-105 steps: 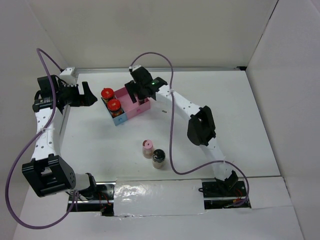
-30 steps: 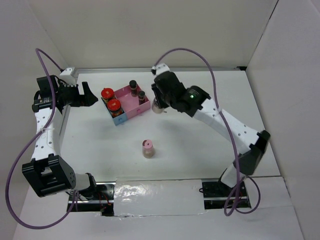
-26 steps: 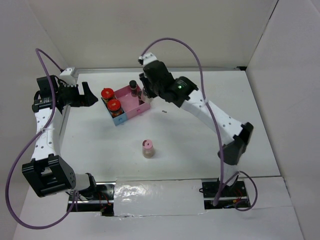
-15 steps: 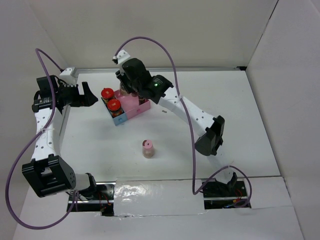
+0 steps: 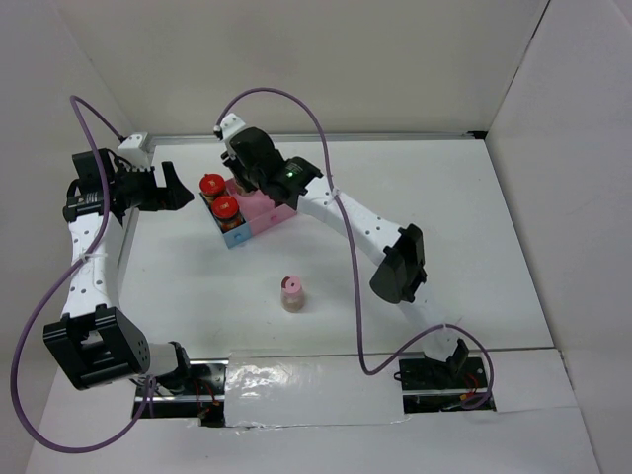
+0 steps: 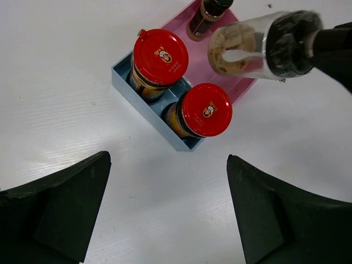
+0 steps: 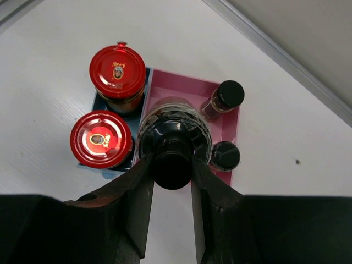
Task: Organize the condiment bottles
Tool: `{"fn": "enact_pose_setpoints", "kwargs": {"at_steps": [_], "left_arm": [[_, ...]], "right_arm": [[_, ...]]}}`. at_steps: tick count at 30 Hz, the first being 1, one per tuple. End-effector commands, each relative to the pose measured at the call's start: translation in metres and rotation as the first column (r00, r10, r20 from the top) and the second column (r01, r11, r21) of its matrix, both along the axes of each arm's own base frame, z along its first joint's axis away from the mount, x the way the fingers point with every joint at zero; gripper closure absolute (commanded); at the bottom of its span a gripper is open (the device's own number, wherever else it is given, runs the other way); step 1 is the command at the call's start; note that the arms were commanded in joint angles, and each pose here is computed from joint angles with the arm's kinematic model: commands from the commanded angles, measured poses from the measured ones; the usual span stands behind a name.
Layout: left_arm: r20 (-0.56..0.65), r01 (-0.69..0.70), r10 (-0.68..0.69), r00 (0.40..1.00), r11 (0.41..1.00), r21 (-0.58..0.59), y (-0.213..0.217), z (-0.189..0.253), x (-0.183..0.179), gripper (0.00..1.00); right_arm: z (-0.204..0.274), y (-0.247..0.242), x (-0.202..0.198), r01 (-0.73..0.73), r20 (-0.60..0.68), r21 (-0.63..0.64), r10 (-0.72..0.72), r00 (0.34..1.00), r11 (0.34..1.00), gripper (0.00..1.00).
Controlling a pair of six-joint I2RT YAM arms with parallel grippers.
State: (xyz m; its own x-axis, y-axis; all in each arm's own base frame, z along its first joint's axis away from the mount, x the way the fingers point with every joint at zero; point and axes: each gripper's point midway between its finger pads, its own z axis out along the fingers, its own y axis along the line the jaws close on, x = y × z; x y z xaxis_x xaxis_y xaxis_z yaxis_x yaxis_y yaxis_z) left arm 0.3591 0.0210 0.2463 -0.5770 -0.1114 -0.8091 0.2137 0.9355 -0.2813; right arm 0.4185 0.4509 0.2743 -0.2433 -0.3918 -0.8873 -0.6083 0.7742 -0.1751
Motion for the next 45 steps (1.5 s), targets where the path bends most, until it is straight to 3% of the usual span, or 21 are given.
{"fn": "enact_pose_setpoints", "kwargs": {"at_steps": [1, 16, 28, 37, 40, 42, 43, 45], "left_arm": [[0.025, 0.015, -0.015, 1.000, 1.000, 0.007, 0.000, 0.002, 0.000, 0.01], [0.011, 0.016, -0.016, 1.000, 1.000, 0.003, 0.001, -0.002, 0.002, 0.01], [0.010, 0.022, -0.022, 1.000, 1.000, -0.001, 0.001, -0.003, 0.004, 0.01], [0.014, 0.034, -0.034, 0.999, 0.999, -0.006, -0.001, 0.001, 0.004, 0.01], [0.011, 0.034, -0.034, 0.999, 0.999, -0.008, -0.001, 0.001, 0.004, 0.01], [0.014, 0.034, -0.034, 0.999, 0.999, -0.006, -0.001, 0.001, 0.005, 0.01], [0.013, 0.035, -0.035, 0.999, 0.999, -0.008, -0.001, 0.001, 0.004, 0.01], [0.016, 0.039, -0.039, 0.999, 0.999, -0.009, -0.002, 0.002, 0.004, 0.01]], "right_arm": [[0.000, 0.008, 0.017, 0.016, 0.046, 0.037, -0.018, 0.999, 0.999, 1.00], [-0.083, 0.003, 0.029, 0.030, -0.064, -0.082, -0.035, 0.997, 0.996, 1.00], [-0.106, -0.003, 0.037, 0.011, -0.153, -0.051, -0.019, 0.988, 0.999, 0.98], [-0.117, -0.003, 0.036, -0.002, -0.164, -0.066, -0.009, 0.986, 0.998, 0.82], [-0.117, -0.003, 0.038, -0.005, -0.161, -0.066, -0.005, 0.987, 0.998, 0.71], [-0.118, -0.002, 0.037, -0.010, -0.162, -0.068, -0.001, 0.987, 0.998, 0.61], [-0.118, -0.002, 0.037, -0.011, -0.161, -0.069, -0.001, 0.987, 0.998, 0.51], [-0.117, -0.001, 0.037, -0.010, -0.159, -0.067, 0.000, 0.987, 0.998, 0.44]]}}
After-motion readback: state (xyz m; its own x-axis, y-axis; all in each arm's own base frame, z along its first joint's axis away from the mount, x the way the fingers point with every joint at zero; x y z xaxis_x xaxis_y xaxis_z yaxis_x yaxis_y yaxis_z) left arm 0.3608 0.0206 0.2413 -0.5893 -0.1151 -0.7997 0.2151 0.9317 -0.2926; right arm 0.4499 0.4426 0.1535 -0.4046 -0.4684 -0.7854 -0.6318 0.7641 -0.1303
